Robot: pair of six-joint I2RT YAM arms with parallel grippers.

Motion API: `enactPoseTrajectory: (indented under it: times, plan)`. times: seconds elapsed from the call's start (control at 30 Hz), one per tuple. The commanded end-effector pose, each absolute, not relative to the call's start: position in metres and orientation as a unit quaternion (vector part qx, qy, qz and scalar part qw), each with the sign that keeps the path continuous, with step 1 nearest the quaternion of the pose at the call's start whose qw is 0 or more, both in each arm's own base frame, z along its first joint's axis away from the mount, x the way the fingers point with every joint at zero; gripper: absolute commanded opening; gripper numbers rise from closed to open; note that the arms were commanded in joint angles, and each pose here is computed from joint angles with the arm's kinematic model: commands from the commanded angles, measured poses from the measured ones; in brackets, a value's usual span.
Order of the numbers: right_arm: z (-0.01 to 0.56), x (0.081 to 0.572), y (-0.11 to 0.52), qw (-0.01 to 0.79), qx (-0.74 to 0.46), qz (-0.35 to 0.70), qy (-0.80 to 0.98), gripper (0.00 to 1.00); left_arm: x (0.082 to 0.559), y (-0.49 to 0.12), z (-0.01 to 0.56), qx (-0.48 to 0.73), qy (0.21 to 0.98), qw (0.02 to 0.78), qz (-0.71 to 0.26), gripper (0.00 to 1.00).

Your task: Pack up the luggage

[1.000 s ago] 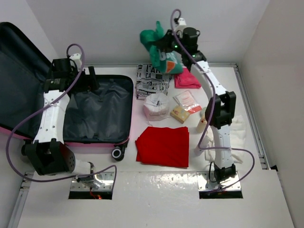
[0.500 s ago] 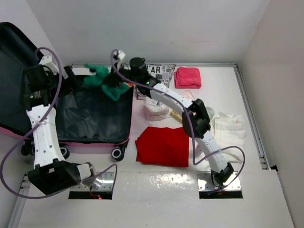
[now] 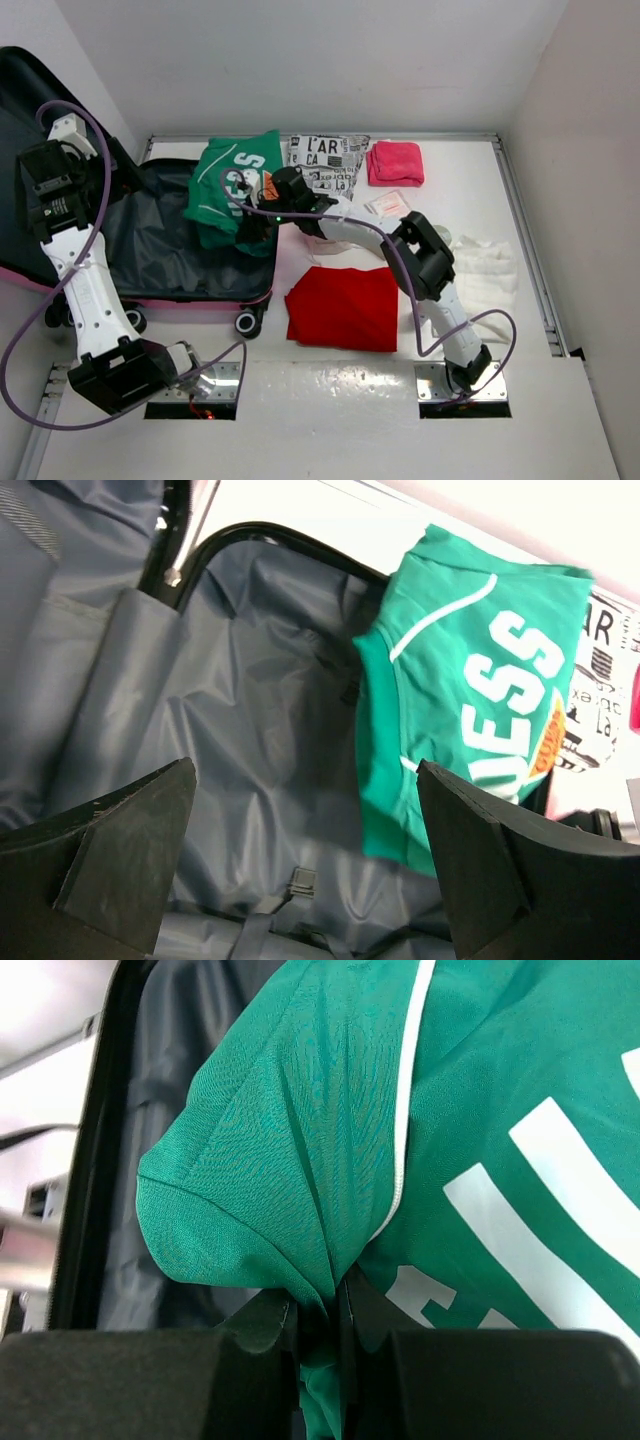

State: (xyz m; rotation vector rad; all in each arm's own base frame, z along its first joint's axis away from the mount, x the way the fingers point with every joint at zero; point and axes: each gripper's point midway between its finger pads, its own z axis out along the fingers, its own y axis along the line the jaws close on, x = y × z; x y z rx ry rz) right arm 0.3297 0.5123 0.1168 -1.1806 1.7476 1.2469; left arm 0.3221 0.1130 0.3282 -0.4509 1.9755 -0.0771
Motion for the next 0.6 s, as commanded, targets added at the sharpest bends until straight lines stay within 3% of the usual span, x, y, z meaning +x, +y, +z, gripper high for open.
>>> enactPoseTrajectory:
  times: [0.0, 0.57]
  plan:
    - [0.163, 0.274, 0.519, 0.318, -0.508, 0.530, 0.600, 0.00, 0.318, 0.118, 0.340, -0.180, 0.818, 0.546, -0.022, 0.96]
    - [0.112, 0.198, 0.514, 0.213, -0.528, 0.534, 0.625, 0.00, 0.319, 0.126, 0.317, -0.163, 0.836, 0.523, -0.022, 0.96]
